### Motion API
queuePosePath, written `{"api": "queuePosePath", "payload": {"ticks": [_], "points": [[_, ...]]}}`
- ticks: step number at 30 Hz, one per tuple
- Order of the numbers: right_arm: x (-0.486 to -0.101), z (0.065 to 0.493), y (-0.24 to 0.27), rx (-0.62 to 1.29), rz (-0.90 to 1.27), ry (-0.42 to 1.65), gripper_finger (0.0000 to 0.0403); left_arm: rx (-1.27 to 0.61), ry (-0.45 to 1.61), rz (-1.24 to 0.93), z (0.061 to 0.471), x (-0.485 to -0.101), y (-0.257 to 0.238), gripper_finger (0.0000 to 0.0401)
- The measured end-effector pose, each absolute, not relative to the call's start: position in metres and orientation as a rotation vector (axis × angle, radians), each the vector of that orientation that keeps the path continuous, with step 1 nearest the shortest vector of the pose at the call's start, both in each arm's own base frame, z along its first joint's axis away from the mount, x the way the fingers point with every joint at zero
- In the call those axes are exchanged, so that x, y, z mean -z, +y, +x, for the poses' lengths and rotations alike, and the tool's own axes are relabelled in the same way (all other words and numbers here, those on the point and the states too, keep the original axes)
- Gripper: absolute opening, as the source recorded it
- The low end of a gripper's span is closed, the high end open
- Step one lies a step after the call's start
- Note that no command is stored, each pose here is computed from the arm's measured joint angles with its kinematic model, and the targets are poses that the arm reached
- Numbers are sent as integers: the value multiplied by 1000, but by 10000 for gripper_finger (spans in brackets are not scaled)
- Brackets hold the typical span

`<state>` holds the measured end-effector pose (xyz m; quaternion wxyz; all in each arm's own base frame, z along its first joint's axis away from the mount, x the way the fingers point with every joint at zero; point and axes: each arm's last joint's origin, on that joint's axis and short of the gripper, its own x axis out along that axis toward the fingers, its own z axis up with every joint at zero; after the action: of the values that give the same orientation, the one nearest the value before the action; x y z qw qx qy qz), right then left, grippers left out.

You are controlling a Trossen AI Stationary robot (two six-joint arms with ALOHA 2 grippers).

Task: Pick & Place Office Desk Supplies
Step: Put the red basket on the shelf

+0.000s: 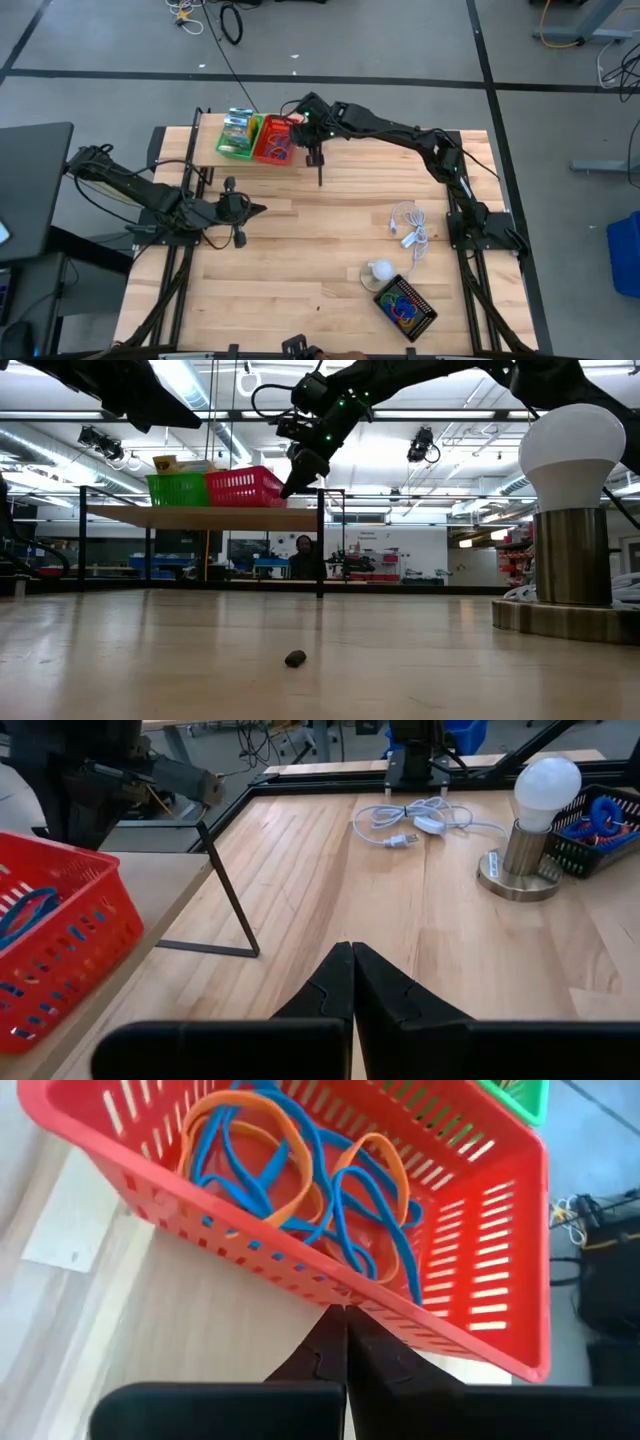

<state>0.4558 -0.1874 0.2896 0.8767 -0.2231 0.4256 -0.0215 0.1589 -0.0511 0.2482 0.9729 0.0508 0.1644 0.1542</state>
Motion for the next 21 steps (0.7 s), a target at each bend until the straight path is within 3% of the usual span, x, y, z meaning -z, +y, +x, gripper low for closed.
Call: {"api": "queuePosePath", "payload": {"ticks": [21], "points": [[-278, 469, -203, 16, -511, 769, 0, -309, 319, 105, 159, -250, -51, 1]]}}
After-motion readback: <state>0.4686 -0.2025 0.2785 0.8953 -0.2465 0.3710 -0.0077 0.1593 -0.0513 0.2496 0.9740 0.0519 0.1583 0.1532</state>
